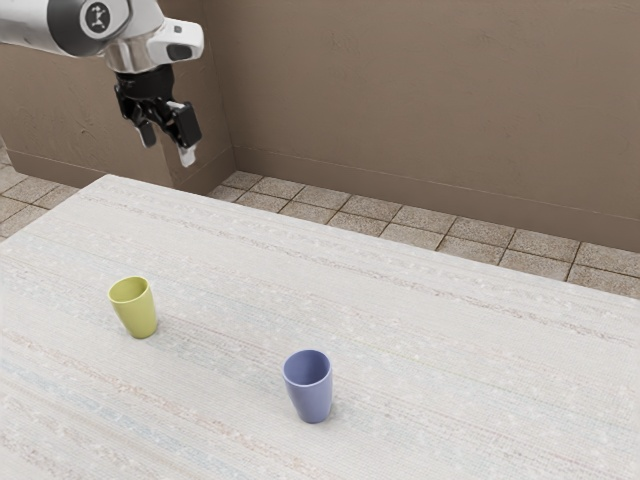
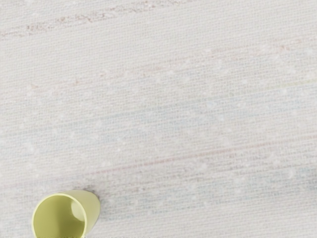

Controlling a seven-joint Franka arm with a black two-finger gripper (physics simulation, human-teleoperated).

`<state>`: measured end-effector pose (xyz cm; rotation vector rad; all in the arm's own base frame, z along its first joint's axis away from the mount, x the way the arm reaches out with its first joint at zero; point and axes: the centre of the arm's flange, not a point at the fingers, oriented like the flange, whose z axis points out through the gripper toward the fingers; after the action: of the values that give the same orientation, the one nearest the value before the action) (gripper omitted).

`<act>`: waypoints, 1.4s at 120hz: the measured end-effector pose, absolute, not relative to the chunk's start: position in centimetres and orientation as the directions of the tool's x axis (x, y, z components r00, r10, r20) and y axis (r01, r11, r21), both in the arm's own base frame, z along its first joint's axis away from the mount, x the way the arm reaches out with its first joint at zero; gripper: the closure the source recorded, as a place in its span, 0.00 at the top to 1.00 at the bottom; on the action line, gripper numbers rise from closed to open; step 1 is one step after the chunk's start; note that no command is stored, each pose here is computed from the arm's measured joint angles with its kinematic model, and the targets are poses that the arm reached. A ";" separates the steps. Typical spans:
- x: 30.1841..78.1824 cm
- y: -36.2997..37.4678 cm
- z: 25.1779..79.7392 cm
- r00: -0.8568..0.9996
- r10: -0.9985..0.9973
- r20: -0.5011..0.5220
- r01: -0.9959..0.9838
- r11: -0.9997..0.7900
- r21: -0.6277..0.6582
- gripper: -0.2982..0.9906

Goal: Place the left cup onto the right cup

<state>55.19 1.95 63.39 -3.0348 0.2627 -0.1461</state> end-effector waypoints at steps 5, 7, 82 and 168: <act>55.2 1.8 63.4 0.980 -0.178 0.087 -0.169 -0.981 -0.100 0.76; 55.2 1.8 63.4 0.980 -0.179 0.087 -0.170 -0.980 -0.100 0.76; 54.6 6.4 55.0 0.994 -0.105 -0.043 -0.108 -0.990 -0.085 0.76; 54.6 17.3 43.3 0.998 0.015 -0.068 0.010 -0.997 -0.076 0.75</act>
<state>54.61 17.31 43.30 -3.0638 -0.0194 0.1054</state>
